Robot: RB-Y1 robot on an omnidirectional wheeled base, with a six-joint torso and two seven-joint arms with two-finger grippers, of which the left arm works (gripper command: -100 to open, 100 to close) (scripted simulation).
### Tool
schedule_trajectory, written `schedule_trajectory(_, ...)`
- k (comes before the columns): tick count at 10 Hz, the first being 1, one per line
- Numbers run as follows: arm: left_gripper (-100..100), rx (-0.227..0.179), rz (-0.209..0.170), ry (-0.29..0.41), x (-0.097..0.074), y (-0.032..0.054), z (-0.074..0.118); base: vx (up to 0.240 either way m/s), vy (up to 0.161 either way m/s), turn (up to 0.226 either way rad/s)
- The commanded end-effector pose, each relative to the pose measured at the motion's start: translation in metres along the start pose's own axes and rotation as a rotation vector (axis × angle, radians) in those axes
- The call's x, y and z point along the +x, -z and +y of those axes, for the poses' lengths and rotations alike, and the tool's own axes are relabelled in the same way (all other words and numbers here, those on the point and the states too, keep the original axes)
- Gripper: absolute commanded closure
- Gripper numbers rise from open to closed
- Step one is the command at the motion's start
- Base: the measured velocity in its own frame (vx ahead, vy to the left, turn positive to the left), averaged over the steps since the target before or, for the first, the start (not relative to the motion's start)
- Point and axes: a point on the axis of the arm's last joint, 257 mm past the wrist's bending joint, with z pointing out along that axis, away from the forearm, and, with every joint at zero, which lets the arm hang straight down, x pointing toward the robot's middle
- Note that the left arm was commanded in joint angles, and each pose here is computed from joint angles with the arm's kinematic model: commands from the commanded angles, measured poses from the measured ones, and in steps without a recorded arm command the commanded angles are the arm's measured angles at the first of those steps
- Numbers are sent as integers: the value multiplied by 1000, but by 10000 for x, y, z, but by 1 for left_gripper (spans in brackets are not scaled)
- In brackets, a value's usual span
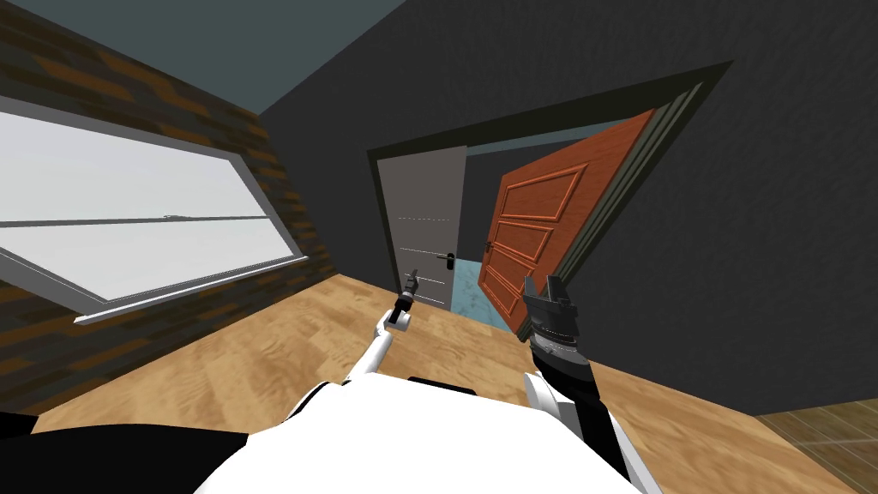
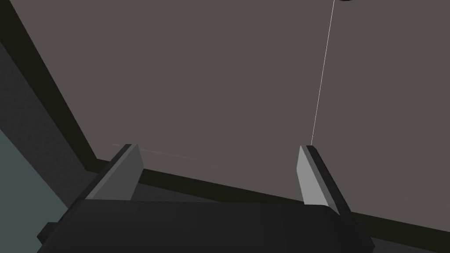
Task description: Push the door open
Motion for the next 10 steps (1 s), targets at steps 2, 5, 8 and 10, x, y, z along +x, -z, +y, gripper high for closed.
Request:
schedule_trajectory(2,-100,-39,9,5,49,-69,173,96,-37,-30)
schedule_trajectory(5,-100,-71,16,8,95,-119,300,81,-31,-15)
schedule_trajectory(8,-100,-113,27,14,169,-183,458,89,-42,-25)
schedule_trajectory(10,-100,-139,34,18,220,-218,554,104,-26,-23)
